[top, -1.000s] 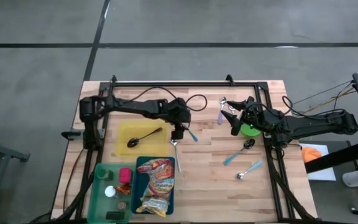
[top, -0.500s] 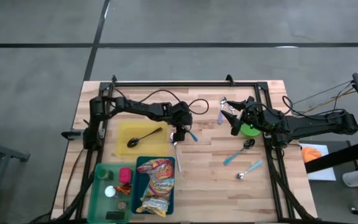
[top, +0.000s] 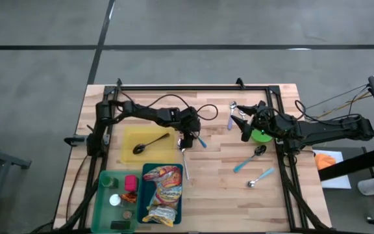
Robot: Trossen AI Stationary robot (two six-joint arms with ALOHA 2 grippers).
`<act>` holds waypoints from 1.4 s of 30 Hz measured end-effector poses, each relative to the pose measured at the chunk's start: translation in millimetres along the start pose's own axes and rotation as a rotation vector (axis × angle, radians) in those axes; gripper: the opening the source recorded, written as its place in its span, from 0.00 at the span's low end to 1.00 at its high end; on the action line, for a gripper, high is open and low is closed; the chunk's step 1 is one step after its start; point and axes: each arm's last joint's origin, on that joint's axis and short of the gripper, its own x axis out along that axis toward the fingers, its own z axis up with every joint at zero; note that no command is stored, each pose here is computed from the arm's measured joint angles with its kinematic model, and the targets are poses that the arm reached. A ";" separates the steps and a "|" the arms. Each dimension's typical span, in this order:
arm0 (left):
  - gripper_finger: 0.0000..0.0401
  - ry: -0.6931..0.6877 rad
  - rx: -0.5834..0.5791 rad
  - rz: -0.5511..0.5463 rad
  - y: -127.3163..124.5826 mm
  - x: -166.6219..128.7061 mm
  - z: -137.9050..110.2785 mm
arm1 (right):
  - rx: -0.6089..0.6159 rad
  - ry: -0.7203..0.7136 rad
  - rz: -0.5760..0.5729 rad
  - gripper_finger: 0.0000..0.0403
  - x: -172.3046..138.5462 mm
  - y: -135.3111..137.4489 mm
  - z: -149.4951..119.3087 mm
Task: Pick & Place Food Item
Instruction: Put the purple spoon into the yellow bin
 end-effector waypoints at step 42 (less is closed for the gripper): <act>0.00 -0.051 -0.008 0.029 1.4 -20.4 11.2 | 0.000 0.000 -0.001 0.70 0.0 -0.1 0.0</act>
